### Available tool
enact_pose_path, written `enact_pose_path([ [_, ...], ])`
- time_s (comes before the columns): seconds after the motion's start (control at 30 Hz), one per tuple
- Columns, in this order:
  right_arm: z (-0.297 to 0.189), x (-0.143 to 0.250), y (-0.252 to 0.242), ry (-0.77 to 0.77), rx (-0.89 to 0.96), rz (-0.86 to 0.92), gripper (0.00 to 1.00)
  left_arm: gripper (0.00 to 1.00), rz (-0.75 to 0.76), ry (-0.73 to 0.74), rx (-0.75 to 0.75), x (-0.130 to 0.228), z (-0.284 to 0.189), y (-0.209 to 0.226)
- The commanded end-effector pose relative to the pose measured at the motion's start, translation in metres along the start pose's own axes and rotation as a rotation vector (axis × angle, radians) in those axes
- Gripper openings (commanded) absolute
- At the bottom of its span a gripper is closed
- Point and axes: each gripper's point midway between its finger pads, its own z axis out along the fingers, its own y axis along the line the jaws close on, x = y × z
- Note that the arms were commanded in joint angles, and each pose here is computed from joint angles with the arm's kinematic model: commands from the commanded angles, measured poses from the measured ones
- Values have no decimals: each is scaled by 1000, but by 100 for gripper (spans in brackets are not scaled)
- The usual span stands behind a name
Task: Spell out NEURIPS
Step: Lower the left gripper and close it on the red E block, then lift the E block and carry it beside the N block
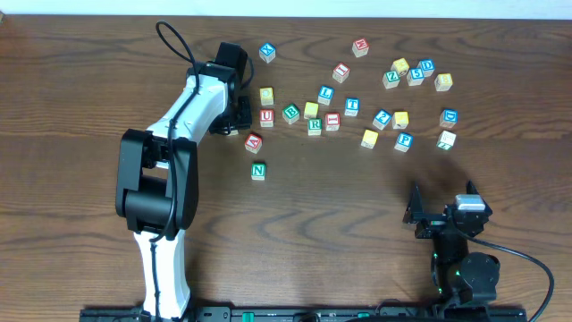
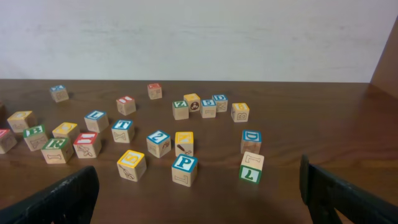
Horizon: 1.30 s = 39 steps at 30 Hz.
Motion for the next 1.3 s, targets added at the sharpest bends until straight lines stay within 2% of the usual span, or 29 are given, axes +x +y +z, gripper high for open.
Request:
enact_pose_path([
  [0.0, 0, 1, -1, 1, 5, -8, 99, 45, 5, 3, -19, 1, 1, 6],
  [0.8, 0, 1, -1, 1, 5, -8, 99, 44, 5, -5, -16, 1, 5, 5],
  [1.27, 0, 1, -1, 1, 5, -8, 99, 33, 5, -4, -16, 1, 5, 5],
])
